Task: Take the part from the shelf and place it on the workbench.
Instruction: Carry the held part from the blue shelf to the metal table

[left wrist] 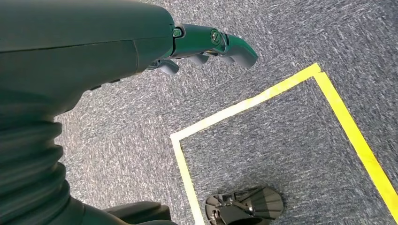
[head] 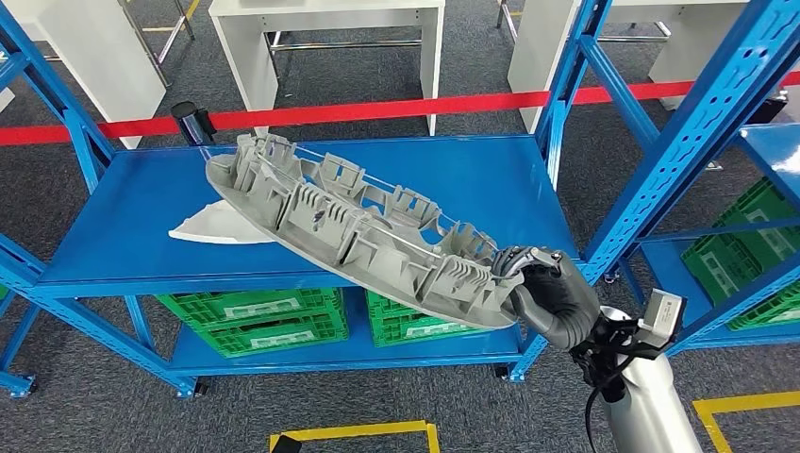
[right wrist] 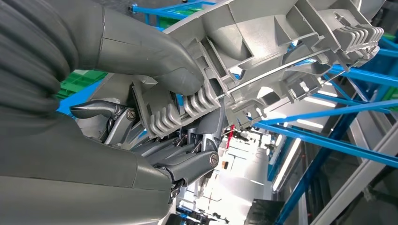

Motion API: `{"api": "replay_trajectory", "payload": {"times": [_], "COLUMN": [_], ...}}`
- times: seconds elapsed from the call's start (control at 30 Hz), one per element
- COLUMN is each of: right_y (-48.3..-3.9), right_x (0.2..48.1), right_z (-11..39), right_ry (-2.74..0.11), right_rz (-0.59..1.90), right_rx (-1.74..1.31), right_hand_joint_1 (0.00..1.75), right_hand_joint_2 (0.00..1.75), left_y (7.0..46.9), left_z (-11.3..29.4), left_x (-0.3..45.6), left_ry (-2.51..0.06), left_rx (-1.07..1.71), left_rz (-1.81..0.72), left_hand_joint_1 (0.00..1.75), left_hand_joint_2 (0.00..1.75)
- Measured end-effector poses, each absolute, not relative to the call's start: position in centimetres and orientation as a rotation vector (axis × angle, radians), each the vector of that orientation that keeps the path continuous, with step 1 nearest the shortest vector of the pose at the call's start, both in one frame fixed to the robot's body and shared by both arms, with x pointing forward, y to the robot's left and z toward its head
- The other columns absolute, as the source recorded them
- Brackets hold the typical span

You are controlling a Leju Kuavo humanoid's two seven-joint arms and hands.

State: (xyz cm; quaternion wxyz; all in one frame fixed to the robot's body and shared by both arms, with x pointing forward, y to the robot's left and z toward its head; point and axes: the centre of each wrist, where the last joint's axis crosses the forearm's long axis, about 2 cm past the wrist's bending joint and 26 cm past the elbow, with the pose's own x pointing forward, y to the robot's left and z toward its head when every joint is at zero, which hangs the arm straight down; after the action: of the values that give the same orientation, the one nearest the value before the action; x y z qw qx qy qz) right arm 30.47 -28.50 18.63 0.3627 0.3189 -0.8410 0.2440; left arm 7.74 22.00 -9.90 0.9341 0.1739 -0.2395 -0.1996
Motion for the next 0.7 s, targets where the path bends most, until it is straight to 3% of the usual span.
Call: {"api": "replay_trajectory", "payload": {"times": [0.7], "right_y": [-26.6], "right_x": [30.8], "right_z": [18.0], "right_ry": [-2.120], "right_rz": [0.737], "right_rx": [0.828], "right_hand_joint_1": [1.75], "right_hand_joint_2": [1.75], "left_y": [22.4], "left_z": [-10.0], "left_x": [7.3], "left_ry": [-0.479], "left_rx": [0.363], "left_rz": [-0.402], "left_hand_joint_1": [0.00], "left_hand_joint_2": [1.75]}}
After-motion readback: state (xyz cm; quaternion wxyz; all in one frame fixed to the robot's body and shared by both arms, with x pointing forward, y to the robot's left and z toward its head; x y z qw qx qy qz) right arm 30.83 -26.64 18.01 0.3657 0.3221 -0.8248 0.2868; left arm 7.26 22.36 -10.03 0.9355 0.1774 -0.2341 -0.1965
